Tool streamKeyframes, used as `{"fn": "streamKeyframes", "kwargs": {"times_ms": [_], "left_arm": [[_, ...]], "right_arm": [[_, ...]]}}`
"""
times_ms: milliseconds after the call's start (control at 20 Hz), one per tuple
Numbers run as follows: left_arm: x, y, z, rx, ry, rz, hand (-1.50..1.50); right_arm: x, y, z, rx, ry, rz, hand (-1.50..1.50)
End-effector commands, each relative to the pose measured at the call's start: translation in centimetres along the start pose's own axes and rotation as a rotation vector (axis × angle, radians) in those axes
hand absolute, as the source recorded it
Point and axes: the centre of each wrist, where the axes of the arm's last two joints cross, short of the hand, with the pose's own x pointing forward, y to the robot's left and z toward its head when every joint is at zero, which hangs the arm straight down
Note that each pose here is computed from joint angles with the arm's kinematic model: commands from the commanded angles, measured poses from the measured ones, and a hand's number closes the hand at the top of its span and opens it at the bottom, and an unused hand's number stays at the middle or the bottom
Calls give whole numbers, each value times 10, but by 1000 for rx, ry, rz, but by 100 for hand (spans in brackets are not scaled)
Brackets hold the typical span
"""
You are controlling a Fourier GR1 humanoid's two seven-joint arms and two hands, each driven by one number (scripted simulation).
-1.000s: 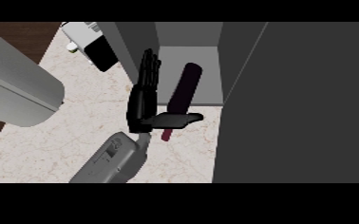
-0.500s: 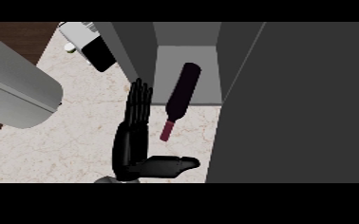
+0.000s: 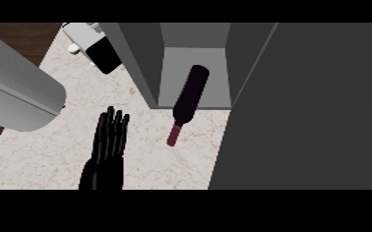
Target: Pick up the wine, place it into the cabinet and close the cabinet
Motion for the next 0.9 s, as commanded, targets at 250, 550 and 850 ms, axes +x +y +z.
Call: {"fn": "streamKeyframes", "kwargs": {"times_ms": [250,550,850], "left_arm": [[33,48,15,27,-5,-27,-150],[45,79,22,41,-32,-17,-150],[62,101,24,18,-19,-11,-150]], "right_arm": [[51,27,14,138,-149,-23,150],[39,48,-27,207,-94,-97,150],[38,57,-59,185,-119,-89,150]]}}
